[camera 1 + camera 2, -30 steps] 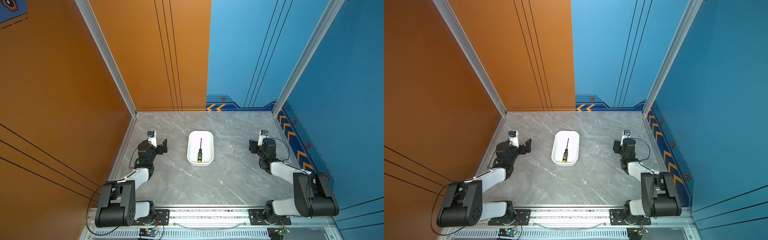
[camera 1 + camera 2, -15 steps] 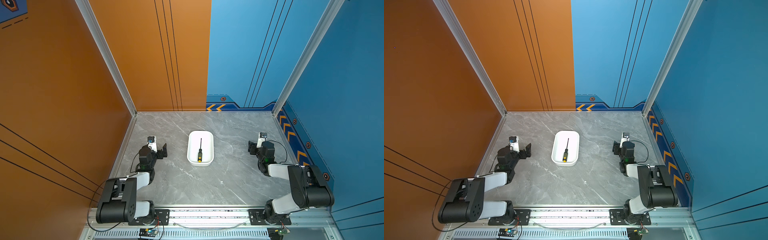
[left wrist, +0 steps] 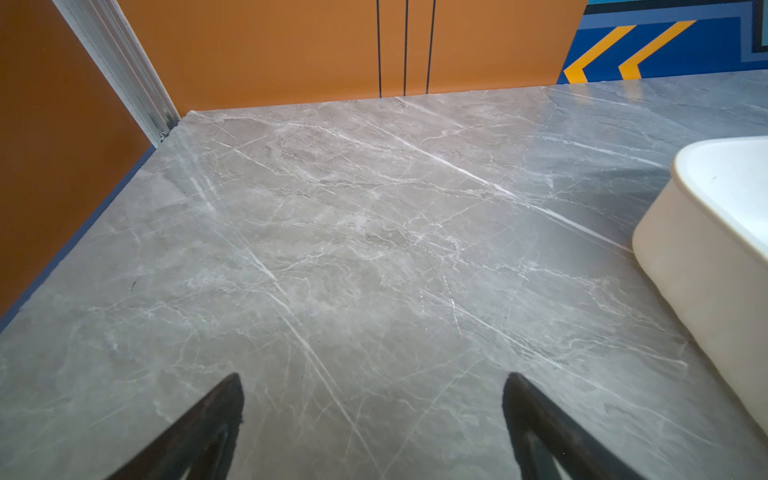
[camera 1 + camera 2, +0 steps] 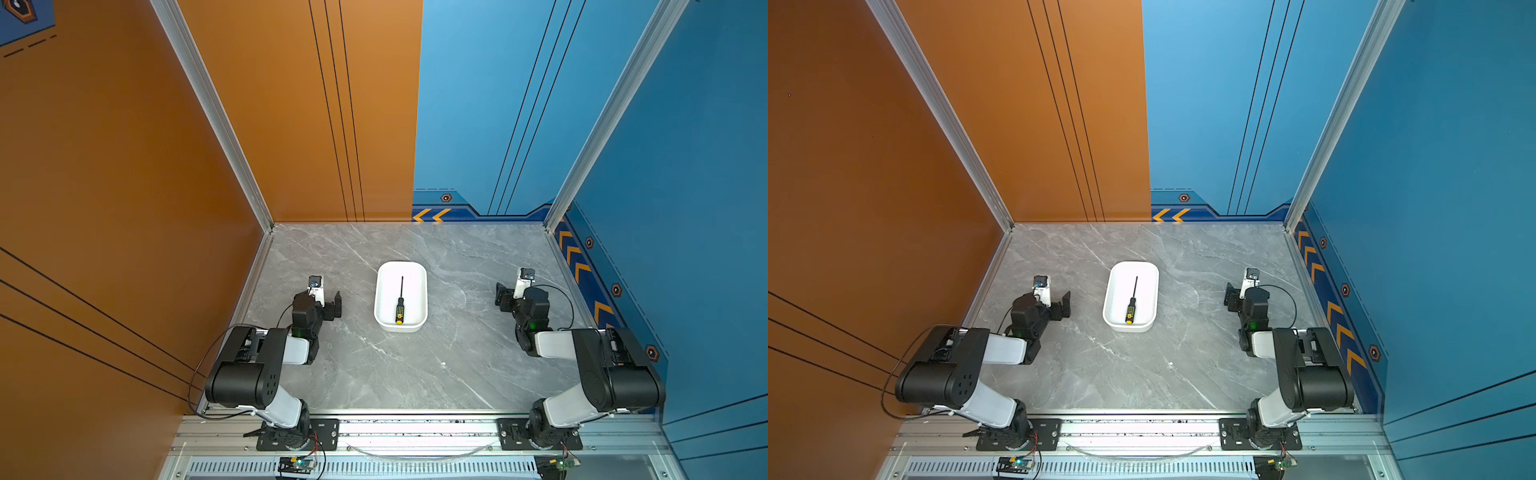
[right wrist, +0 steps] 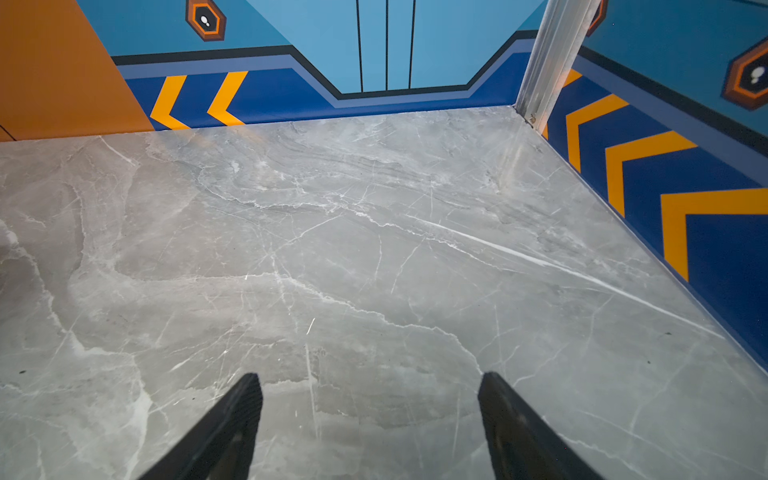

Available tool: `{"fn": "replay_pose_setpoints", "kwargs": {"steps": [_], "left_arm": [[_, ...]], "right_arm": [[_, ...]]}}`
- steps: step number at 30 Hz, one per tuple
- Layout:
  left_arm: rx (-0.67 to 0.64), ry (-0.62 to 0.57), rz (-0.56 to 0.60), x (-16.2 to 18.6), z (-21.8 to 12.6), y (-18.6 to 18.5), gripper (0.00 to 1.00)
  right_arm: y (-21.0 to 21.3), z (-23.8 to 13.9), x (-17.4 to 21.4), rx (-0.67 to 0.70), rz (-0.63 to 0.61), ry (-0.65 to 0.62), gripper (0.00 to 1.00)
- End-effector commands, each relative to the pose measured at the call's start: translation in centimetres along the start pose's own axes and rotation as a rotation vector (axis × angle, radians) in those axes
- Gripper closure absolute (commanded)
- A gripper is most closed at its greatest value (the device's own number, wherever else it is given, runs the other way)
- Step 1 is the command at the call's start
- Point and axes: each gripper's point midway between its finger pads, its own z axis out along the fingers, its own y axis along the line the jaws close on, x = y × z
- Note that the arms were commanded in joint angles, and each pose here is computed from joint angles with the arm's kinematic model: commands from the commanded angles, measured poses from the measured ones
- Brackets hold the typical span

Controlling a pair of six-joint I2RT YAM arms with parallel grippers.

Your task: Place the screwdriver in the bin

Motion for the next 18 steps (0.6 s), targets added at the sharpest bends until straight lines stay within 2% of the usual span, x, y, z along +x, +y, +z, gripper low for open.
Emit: {"fn": "replay_pose_setpoints", "kwargs": {"steps": [1,4,18], "left_arm": [[-0.104,-0.013,-0.006,-1.13,0.65,1.78,0.02],[-0.109,0.001,-0.035,-1.03,0.84,2.41,0.02],[-0.111,0.0,-0.035,-1.06,0.82,2.41,0.02]], "right_arm": [[-0.46,0.03,-0.06,0.019,-0.007,-0.015,0.0],[-0.46,0.02,-0.03,0.019,-0.006,-0.015,0.0],[-0.5,0.0,-0.01,0.019,-0.007,-0.017,0.0]]}}
